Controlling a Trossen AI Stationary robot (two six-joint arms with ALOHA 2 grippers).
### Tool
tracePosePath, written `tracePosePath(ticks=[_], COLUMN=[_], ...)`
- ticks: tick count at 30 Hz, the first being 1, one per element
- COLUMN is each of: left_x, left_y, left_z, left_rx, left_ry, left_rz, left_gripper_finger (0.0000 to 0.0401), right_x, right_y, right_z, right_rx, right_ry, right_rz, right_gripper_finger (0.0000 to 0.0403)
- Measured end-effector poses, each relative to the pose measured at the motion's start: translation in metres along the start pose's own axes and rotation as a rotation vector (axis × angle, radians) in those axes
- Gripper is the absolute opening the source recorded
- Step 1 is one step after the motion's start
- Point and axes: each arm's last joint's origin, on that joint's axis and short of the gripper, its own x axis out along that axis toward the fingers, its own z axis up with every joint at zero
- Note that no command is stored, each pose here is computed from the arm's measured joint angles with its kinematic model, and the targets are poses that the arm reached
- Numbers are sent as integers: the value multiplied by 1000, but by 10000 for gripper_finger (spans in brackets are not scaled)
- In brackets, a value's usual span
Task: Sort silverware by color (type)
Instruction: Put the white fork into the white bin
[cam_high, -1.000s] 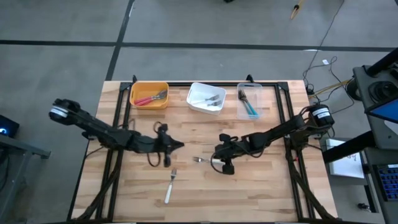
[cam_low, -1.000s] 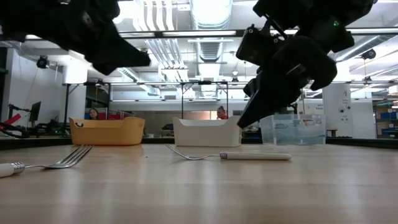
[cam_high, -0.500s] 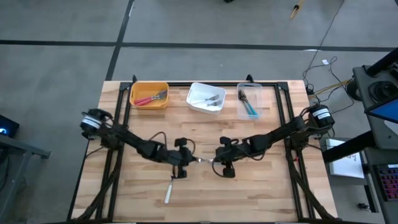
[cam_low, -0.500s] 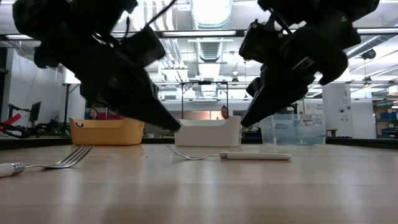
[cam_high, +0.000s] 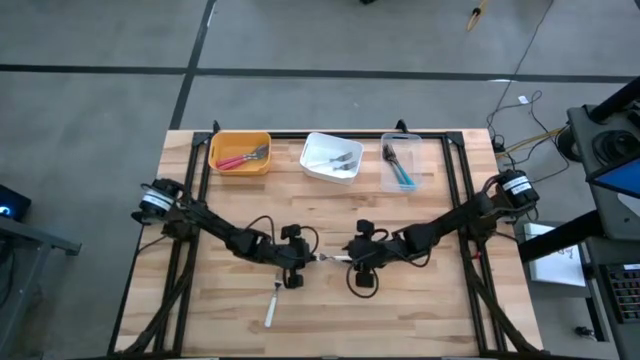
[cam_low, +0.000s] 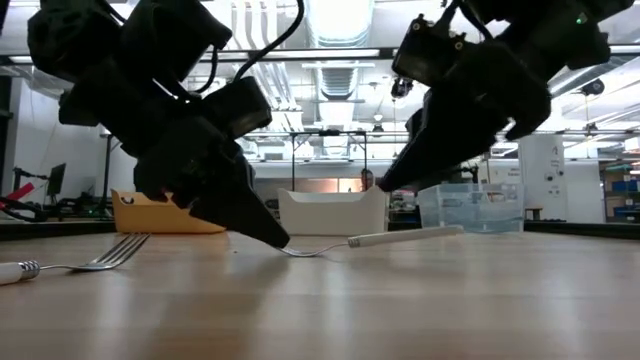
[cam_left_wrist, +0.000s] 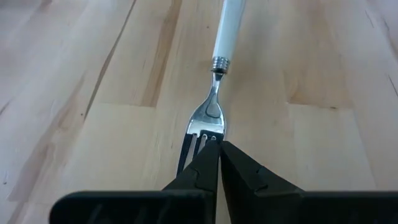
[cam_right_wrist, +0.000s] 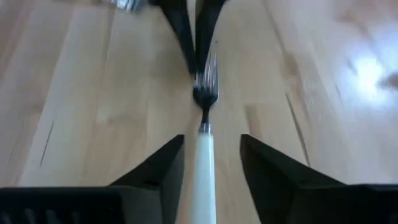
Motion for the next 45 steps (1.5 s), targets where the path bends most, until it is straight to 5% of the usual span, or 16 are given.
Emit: tracePosePath(ticks=[6, 13, 23, 30, 45], left_x=[0, -1, -1, -1, -33], left_y=[0, 2, 2, 1, -1], left_z=[-1, -4, -5, -5, 24], left_rx=[-14, -24, -23, -32, 75], left_ry=[10, 30, 32, 33, -54], left_rz=[3, 12, 12, 4, -29], left_gripper_finger=[0, 0, 0, 0, 0], right_x=[25, 54, 54, 53, 33], right_y=[3, -4, -5, -4, -12], right_z=[-7, -19, -17, -16, -9], right_rx=[-5, 13, -7, -18, 38], right_ry=[-8, 56, 51, 54, 130], right_rz=[-1, -43, -21, 23, 15], right_gripper_finger=[192, 197, 132, 38, 35])
